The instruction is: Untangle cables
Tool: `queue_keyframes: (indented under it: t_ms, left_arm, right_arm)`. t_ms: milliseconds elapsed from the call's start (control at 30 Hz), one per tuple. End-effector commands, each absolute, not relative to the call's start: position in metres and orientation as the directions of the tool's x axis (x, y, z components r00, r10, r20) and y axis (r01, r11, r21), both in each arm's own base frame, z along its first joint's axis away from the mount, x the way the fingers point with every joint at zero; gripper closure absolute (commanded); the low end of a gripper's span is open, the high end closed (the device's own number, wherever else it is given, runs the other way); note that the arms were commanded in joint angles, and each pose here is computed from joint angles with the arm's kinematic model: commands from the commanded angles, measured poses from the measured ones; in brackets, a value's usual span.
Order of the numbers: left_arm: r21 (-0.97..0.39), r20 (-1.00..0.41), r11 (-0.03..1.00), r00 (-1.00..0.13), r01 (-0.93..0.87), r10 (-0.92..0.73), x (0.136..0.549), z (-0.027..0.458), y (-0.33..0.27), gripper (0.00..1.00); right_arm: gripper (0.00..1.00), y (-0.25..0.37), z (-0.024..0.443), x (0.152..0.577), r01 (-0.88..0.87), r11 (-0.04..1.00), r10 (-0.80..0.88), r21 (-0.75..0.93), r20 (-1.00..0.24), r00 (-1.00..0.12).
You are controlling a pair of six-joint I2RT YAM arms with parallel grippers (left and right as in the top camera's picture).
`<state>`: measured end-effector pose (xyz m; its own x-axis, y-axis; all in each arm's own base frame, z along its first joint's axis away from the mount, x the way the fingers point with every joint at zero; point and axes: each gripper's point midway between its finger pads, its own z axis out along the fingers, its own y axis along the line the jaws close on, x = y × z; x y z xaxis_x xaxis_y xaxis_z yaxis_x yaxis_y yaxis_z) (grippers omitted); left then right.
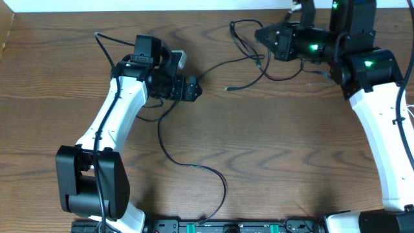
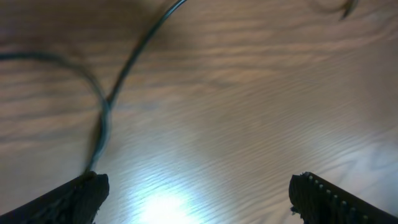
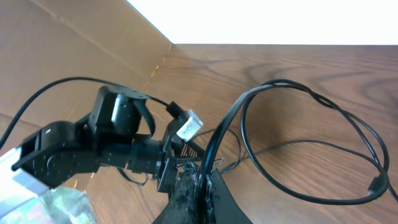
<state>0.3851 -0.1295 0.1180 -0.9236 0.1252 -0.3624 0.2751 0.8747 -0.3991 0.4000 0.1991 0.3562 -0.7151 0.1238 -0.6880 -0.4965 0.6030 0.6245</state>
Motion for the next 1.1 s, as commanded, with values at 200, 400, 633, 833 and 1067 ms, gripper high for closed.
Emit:
queue_keyframes:
  t_ms: [200, 400, 633, 833, 1067]
  left_arm:
    - [-0.708, -0.308, 0.683, -0.949, 0.181, -0.068, 0.393, 0.159, -0.194, 0.02]
    - [-0.800, -0.368, 0.505, -0.930, 0.324, 0.013, 0.382, 0.192, -0.235, 0.02]
    - [-0.842, -0.389, 0.414, -0.921, 0.347, -0.018, 0.388, 0.217, -0.253, 0.02]
    - [-0.842, -0.400, 0.427, -0.913, 0.331, -0.082, 0.400, 0.226, -0.269, 0.02]
    - [-0.787, -0.438, 0.528, -0.892, 0.320, -0.111, 0.405, 0.213, -0.282, 0.02]
  right_arm:
    - [0.99, 0.185, 0.351, 0.395, -0.519, 0.624, 0.068, 0.585, -0.702, -0.709]
    - [0.99, 0.180, 0.339, 0.393, -0.503, 0.659, 0.038, 0.559, -0.693, -0.720]
    - [0.99, 0.175, 0.330, 0.392, -0.464, 0.692, 0.039, 0.553, -0.671, -0.741]
    - [0.99, 0.185, 0.331, 0.384, -0.481, 0.660, 0.024, 0.577, -0.656, -0.754]
    - [0.99, 0.196, 0.333, 0.375, -0.504, 0.620, 0.002, 0.601, -0.644, -0.765]
